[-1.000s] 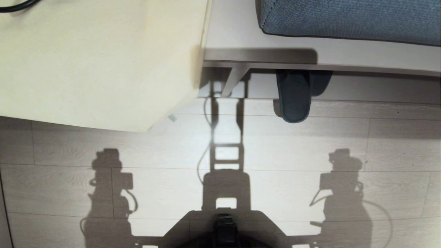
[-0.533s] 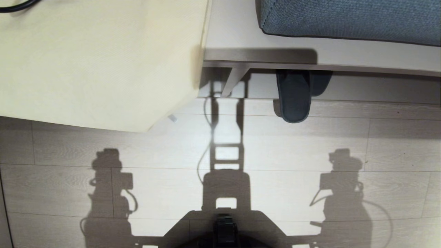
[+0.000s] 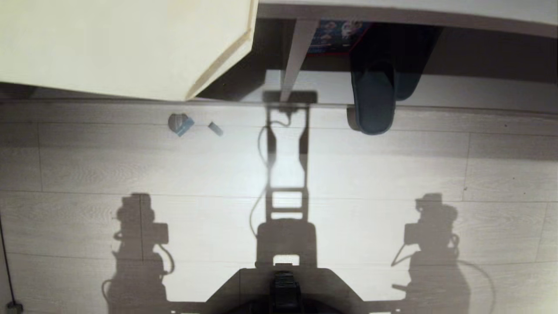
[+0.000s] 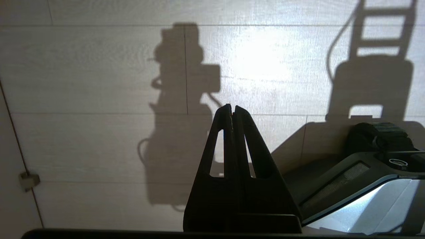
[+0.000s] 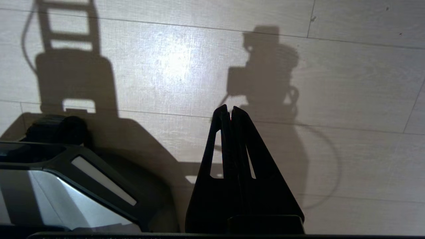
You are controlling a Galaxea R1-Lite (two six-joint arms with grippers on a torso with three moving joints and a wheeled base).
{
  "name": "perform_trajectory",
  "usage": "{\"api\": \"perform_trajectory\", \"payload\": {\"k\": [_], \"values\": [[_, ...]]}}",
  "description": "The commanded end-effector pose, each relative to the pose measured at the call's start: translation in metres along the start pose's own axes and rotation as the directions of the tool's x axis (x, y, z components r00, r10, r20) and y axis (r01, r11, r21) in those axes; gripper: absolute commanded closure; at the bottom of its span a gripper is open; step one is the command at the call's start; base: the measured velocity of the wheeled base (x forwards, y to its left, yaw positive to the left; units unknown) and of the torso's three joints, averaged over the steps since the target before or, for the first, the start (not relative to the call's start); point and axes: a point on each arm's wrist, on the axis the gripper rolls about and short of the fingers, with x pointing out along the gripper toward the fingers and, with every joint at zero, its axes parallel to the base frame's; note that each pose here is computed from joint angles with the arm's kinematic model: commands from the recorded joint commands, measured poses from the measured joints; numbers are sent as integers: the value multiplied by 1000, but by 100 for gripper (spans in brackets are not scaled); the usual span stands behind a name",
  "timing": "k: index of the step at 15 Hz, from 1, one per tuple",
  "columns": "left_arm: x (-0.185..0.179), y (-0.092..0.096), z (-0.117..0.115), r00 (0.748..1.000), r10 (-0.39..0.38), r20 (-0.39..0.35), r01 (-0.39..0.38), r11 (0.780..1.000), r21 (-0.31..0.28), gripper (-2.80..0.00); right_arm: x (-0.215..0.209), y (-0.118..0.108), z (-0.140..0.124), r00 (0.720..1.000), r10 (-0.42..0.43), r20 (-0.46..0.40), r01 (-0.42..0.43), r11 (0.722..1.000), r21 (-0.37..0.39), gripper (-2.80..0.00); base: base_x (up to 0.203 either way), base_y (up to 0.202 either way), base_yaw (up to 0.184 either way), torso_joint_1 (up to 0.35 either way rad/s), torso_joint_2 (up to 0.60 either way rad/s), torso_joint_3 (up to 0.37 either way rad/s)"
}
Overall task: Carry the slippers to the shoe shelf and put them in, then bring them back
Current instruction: Pick up the slippers in the shoe cabinet
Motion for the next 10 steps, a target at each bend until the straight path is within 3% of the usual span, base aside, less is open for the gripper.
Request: {"api": "perform_trajectory", "payload": {"k": [1, 5, 10], "values": [[0, 0, 0, 1000, 1, 2, -1, 1000, 0, 0, 0, 0, 0, 1000, 0, 2, 0, 1000, 0, 0, -123, 0, 0, 0, 2, 7], [0, 0, 0, 1000, 2, 0, -2, 1000, -5, 0, 0, 0, 0, 1000, 0, 2, 0, 1000, 0, 0, 0, 0, 0, -1, 0, -20], [0, 0, 0, 1000, 3, 3, -3, 1000, -5, 0, 0, 0, 0, 1000, 0, 2, 0, 1000, 0, 0, 0, 0, 0, 3, 1, -175]]}}
